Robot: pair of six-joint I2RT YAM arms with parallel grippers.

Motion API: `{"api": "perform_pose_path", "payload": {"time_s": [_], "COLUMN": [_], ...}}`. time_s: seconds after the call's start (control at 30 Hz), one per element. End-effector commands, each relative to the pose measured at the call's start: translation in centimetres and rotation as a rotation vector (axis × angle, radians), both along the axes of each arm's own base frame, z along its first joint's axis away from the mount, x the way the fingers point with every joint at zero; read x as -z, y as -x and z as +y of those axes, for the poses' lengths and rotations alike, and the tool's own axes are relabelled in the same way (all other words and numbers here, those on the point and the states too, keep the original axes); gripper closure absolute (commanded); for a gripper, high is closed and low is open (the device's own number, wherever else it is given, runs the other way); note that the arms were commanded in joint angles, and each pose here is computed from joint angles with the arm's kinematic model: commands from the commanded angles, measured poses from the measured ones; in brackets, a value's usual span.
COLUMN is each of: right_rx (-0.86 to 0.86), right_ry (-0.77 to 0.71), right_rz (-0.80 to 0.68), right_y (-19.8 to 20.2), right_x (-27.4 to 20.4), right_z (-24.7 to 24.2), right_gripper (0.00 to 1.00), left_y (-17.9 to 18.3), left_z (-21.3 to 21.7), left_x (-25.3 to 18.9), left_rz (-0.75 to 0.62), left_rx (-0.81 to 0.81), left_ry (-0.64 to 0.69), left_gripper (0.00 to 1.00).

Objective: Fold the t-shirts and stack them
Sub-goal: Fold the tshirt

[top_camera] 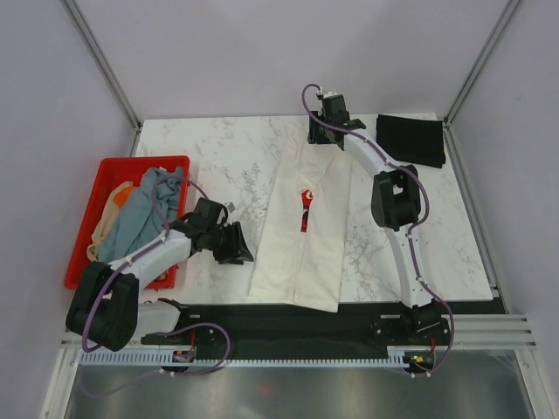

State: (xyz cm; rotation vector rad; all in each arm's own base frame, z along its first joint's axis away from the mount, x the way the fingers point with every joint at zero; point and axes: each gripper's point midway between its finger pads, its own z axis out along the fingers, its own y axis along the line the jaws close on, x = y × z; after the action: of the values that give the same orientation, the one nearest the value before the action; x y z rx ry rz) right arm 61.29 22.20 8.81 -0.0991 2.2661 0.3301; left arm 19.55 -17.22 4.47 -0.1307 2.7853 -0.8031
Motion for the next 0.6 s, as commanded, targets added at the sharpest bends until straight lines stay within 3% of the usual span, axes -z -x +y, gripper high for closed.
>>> {"api": "perform_pose_path", "payload": {"time_s": [0.0,0.57], "right_rx": [-0.096,-0.134], "right_ry": [-0.050,-0.098], "right_rz": [-0.167,-0.311], "right_y": [-2.6,-7.0], "right_x": [-3.0,0.1], "right_z": [2.4,3.6], "right_gripper": [0.53,0.47], "left_y": [-0.6,0.2], "left_z": [-0.2,-1.5], "left_x": [-0.1,0.6], "left_rz": [-0.020,0.029], "left_rx": [-0.015,0.047], "left_ry": [0.006,0.050], "left_gripper": [0.54,0.51]}}
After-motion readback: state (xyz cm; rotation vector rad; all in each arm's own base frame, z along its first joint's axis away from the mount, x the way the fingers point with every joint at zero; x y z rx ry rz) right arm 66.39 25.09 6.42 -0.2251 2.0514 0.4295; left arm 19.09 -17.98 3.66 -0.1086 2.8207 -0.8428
